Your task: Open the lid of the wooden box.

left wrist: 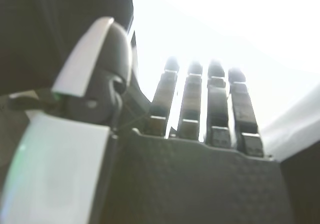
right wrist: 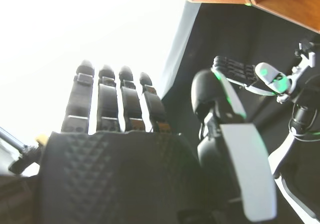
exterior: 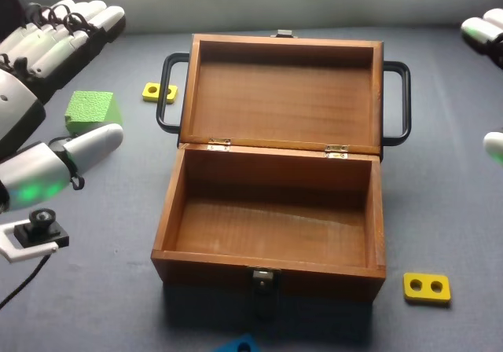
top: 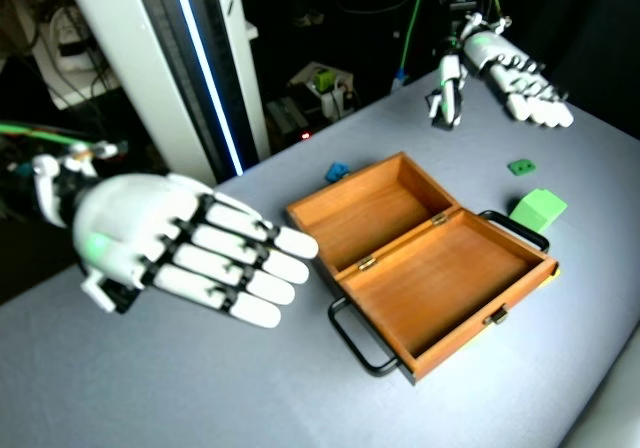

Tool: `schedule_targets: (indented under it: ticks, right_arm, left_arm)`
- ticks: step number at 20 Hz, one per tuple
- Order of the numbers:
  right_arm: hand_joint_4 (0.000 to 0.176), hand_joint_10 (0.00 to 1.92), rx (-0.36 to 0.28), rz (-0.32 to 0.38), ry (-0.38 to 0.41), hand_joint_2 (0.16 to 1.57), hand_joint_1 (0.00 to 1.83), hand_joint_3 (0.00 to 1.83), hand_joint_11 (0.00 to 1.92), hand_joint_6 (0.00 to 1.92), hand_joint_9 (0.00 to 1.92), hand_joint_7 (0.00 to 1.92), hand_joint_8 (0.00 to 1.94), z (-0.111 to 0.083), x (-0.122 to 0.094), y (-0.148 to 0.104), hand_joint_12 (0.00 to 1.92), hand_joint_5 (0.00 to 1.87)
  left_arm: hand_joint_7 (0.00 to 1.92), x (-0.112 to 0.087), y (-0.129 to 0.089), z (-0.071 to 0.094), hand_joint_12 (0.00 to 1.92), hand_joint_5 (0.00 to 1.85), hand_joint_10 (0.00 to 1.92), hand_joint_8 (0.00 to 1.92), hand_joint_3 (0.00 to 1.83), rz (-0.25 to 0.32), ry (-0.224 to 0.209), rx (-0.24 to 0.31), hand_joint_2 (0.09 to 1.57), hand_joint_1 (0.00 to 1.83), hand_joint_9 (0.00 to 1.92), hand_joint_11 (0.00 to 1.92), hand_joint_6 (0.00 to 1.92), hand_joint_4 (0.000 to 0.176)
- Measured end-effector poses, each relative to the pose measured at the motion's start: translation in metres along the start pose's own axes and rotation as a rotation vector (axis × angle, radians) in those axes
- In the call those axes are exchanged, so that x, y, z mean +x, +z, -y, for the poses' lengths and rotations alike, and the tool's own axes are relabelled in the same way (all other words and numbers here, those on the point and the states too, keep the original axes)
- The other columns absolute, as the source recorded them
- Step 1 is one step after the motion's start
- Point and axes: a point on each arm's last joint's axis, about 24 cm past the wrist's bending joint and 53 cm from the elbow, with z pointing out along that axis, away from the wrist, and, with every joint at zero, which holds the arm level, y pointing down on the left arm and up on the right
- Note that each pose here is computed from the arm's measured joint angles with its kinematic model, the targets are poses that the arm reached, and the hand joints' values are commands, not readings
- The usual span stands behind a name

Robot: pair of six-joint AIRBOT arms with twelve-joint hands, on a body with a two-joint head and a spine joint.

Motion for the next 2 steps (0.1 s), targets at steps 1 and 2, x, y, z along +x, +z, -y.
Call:
schedule_targets:
  ticks: [1, 2]
  right_arm:
    - [0.022, 0.0, -0.007, 0.015, -0.004, 1.41, 0.24, 0.0, 0.0, 0.0, 0.0, 0.0, 0.0, -0.0022, -0.0052, -0.0019, 0.0, 0.0]
    - [0.023, 0.0, -0.015, 0.031, -0.009, 1.39, 0.18, 0.0, 0.0, 0.0, 0.0, 0.0, 0.0, -0.0045, -0.0106, -0.0036, 0.0, 0.0]
  left_arm:
    - [0.0, -0.0021, -0.0005, 0.0024, 0.0, 0.0, 0.0, 0.0, 0.0, 0.011, -0.003, 0.007, 1.43, 0.22, 0.0, 0.0, 0.0, 0.059]
    - [0.0, -0.0033, -0.0015, 0.0047, 0.0, 0.0, 0.0, 0.0, 0.0, 0.012, 0.0, 0.016, 1.43, 0.21, 0.0, 0.0, 0.0, 0.074]
